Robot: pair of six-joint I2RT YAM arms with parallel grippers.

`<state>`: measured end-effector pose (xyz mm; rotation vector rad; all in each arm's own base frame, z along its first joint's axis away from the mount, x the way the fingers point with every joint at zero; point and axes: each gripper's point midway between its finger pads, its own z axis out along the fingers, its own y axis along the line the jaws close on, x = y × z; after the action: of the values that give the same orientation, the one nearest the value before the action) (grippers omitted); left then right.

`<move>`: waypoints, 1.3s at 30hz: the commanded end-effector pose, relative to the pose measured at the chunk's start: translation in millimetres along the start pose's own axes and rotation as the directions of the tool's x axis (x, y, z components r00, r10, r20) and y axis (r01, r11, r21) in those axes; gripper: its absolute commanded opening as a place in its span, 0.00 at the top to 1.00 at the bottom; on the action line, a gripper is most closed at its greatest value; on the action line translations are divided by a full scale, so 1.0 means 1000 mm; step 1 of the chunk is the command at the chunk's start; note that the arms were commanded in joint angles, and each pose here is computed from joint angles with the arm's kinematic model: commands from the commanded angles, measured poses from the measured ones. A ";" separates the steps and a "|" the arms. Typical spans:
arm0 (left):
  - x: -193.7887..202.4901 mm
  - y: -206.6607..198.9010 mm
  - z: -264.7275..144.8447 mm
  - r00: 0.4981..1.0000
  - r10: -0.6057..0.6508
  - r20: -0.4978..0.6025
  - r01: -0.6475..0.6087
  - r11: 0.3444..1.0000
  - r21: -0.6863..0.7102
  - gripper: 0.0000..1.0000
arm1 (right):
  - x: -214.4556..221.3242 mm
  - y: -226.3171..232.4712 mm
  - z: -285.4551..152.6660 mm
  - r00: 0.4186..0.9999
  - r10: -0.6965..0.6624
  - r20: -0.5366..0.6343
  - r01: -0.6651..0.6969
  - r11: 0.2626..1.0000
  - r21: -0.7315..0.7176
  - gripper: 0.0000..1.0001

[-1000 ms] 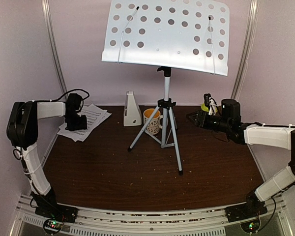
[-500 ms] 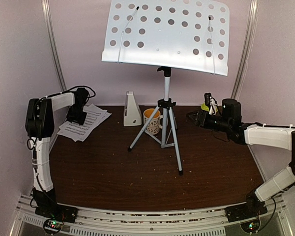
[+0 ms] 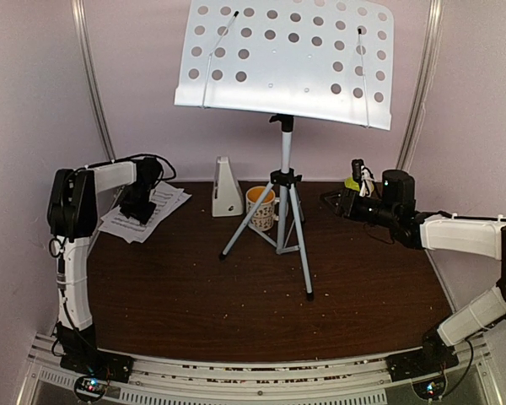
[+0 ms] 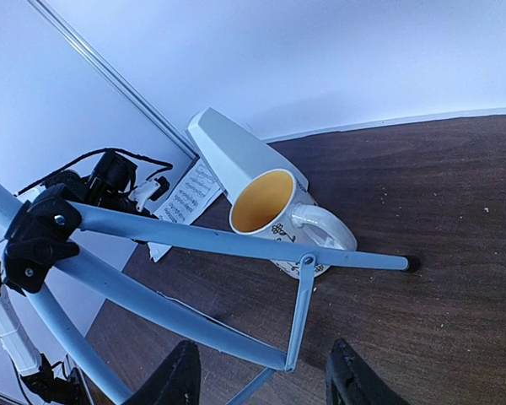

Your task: Set up the instrument practice props

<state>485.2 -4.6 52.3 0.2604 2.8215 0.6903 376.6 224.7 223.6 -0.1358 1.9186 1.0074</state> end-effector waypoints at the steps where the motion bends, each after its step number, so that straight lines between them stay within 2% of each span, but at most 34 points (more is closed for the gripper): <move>1: 0.012 -0.027 -0.018 1.000 0.022 0.014 -0.023 0.996 0.083 0.52 | -0.010 0.009 -0.006 0.999 -0.011 0.038 0.012 1.000 -0.029 0.48; 5: 0.021 -0.057 -0.030 0.996 -0.069 0.059 0.049 0.958 0.281 0.52 | -0.008 0.008 -0.007 0.999 -0.009 0.038 0.010 1.000 -0.029 0.48; 9: 0.023 -0.075 -0.032 0.987 -0.141 0.071 0.103 0.917 0.386 0.47 | -0.008 0.007 -0.008 0.999 -0.010 0.040 0.011 1.000 -0.028 0.48; 13: 0.025 -0.088 -0.024 0.975 -0.217 0.042 0.170 0.857 0.486 0.46 | -0.009 0.008 -0.009 0.999 -0.005 0.041 0.007 0.999 -0.033 0.48; 18: 0.020 -0.080 -0.024 0.956 -0.286 0.063 0.219 0.840 0.496 0.46 | -0.010 0.009 -0.011 0.999 -0.008 0.045 0.009 0.999 -0.032 0.48; 21: 0.012 -0.067 -0.028 0.924 -0.373 0.084 0.276 0.803 0.527 0.47 | -0.010 0.010 -0.011 0.999 -0.003 0.043 0.005 0.999 -0.039 0.47; 25: 0.005 -0.060 -0.051 0.884 -0.445 0.144 0.285 0.757 0.587 0.50 | -0.011 0.011 -0.012 0.999 -0.003 0.044 0.005 0.999 -0.039 0.47; 28: 0.004 -0.044 -0.060 0.841 -0.515 0.167 0.336 0.738 0.585 0.50 | -0.011 0.011 -0.011 0.999 -0.001 0.043 0.003 0.999 -0.039 0.47; 31: 0.005 -0.035 -0.052 0.799 -0.589 0.122 0.414 0.686 0.599 0.50 | -0.012 0.011 -0.009 0.999 0.007 0.044 -0.005 0.999 -0.046 0.47; 35: 0.011 -0.041 -0.034 0.775 -0.631 0.041 0.486 0.637 0.599 0.52 | -0.013 0.012 -0.009 0.999 0.014 0.046 -0.012 0.999 -0.049 0.47; 39: 0.017 -0.046 -0.023 0.714 -0.700 -0.008 0.561 0.566 0.604 0.54 | -0.014 0.012 -0.011 0.999 0.013 0.050 -0.011 0.999 -0.047 0.47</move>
<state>457.3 -51.2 62.1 -0.3933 2.5501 -0.2806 372.3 222.9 229.7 -0.1195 1.8987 1.0404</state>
